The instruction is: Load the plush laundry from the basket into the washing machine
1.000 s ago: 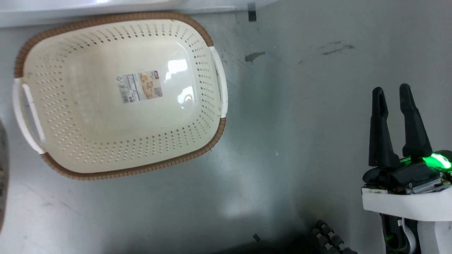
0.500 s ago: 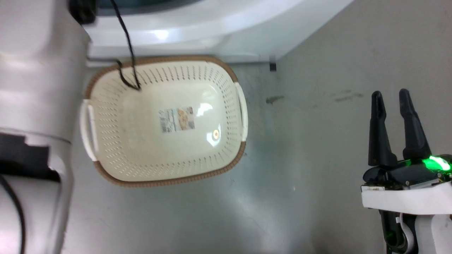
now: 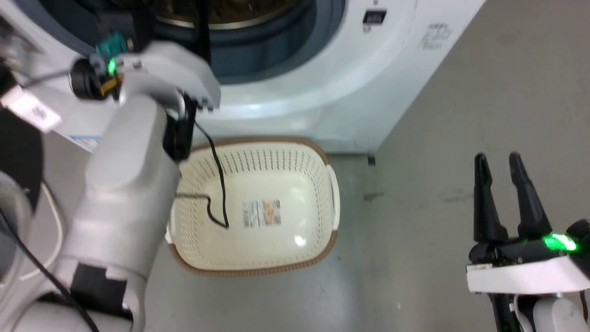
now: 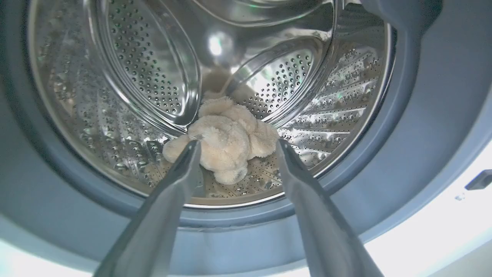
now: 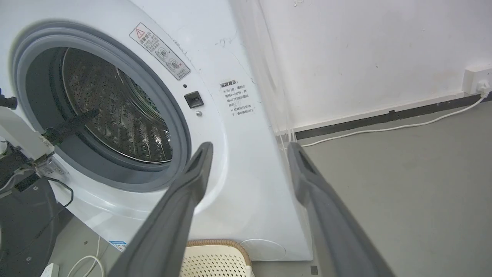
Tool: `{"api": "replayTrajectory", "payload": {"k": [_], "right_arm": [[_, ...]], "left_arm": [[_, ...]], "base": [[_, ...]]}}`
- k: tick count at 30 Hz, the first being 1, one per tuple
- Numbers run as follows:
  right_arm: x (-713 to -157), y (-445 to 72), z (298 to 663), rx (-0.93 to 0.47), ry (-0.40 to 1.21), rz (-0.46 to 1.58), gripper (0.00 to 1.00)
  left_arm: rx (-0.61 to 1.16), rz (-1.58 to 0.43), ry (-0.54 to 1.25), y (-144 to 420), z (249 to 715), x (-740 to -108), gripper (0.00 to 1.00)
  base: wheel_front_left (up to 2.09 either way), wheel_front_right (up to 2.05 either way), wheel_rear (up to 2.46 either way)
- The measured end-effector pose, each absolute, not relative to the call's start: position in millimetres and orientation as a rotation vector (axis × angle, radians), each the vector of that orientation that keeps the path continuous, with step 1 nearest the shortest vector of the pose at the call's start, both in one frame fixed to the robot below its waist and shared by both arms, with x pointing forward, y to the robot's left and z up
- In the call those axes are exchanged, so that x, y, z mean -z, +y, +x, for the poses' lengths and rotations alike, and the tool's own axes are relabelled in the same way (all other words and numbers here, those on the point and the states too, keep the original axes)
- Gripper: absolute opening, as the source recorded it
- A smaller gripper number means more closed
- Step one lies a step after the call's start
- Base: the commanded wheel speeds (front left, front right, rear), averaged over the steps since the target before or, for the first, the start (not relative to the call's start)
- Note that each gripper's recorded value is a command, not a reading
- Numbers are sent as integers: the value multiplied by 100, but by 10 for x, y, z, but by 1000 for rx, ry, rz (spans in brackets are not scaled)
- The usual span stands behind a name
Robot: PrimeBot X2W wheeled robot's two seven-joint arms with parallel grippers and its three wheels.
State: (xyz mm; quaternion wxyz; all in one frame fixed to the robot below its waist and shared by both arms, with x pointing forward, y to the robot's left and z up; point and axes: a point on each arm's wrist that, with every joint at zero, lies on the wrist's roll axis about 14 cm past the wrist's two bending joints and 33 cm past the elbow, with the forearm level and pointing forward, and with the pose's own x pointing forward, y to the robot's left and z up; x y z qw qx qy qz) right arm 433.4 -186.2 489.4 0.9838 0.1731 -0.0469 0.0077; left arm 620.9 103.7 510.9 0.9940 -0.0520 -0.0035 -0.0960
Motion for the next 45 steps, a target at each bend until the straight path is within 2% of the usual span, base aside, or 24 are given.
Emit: {"api": "replayTrajectory", "payload": {"k": [22, 35, 45], "right_arm": [[-5403, -1744, 3622, -70, -183, 300, 100], [-5369, -1702, 3529, -82, -171, 301, 100], [-5295, -1745, 3477, -66, -153, 303, 100]], "left_arm": [[86, -165, -163, 1647, 4630, -5716, 100], [8, -165, -138, 1864, 4121, -5546, 100], [36, -162, -74, 1842, 3825, -5344, 100]], "base": [[0, 0, 0], [0, 0, 0], [0, 0, 0]]}}
